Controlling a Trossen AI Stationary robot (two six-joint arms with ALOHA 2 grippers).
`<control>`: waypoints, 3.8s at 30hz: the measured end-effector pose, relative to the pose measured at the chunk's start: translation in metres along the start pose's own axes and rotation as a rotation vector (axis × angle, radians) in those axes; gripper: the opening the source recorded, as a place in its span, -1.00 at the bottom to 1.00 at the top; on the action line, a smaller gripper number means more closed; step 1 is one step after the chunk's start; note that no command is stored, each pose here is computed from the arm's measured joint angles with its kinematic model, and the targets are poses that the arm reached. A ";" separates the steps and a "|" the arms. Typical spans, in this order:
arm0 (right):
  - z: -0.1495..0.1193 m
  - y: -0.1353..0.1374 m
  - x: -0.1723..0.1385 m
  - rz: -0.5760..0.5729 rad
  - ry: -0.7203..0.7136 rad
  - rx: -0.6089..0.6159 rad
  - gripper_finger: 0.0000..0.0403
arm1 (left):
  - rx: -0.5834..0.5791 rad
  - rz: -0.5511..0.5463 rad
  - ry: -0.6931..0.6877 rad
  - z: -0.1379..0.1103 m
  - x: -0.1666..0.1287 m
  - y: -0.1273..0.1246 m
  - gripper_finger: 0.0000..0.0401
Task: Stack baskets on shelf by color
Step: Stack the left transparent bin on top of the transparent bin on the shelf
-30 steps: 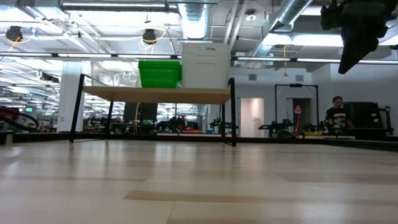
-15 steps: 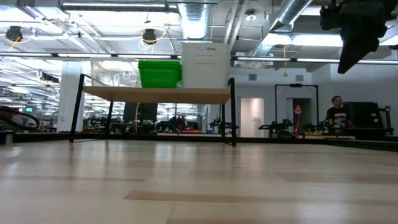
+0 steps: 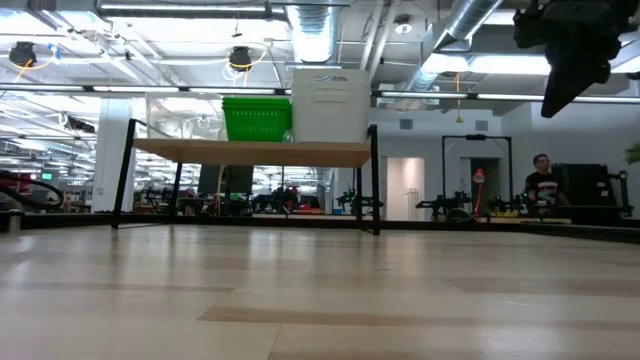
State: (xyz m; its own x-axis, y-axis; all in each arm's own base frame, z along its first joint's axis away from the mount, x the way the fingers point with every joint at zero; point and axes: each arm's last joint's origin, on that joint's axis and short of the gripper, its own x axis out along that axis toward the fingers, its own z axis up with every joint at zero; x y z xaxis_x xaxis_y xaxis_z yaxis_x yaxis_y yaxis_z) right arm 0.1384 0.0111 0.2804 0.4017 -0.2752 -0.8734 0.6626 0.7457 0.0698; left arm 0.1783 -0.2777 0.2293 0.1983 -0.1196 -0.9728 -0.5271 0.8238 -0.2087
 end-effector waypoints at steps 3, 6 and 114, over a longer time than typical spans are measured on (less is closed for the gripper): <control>0.000 0.000 0.000 0.000 0.000 0.011 -0.74 | 0.031 0.004 -0.005 -0.001 0.008 -0.003 0.30; 0.000 0.000 0.000 0.000 0.000 0.013 -0.74 | 0.053 -0.006 0.002 -0.002 0.012 -0.006 0.30; 0.003 -0.002 0.000 -0.072 -0.081 -0.072 -0.74 | 0.575 0.605 0.023 0.288 -0.199 0.292 -1.00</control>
State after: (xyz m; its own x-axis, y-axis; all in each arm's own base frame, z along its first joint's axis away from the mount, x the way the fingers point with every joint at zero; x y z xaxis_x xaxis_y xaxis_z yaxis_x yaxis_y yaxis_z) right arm 0.1389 0.0081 0.2818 0.4063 -0.3755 -0.8330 0.6460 0.7628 -0.0288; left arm 0.2229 0.1461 0.3910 -0.0043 0.4285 -0.9035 -0.0321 0.9030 0.4284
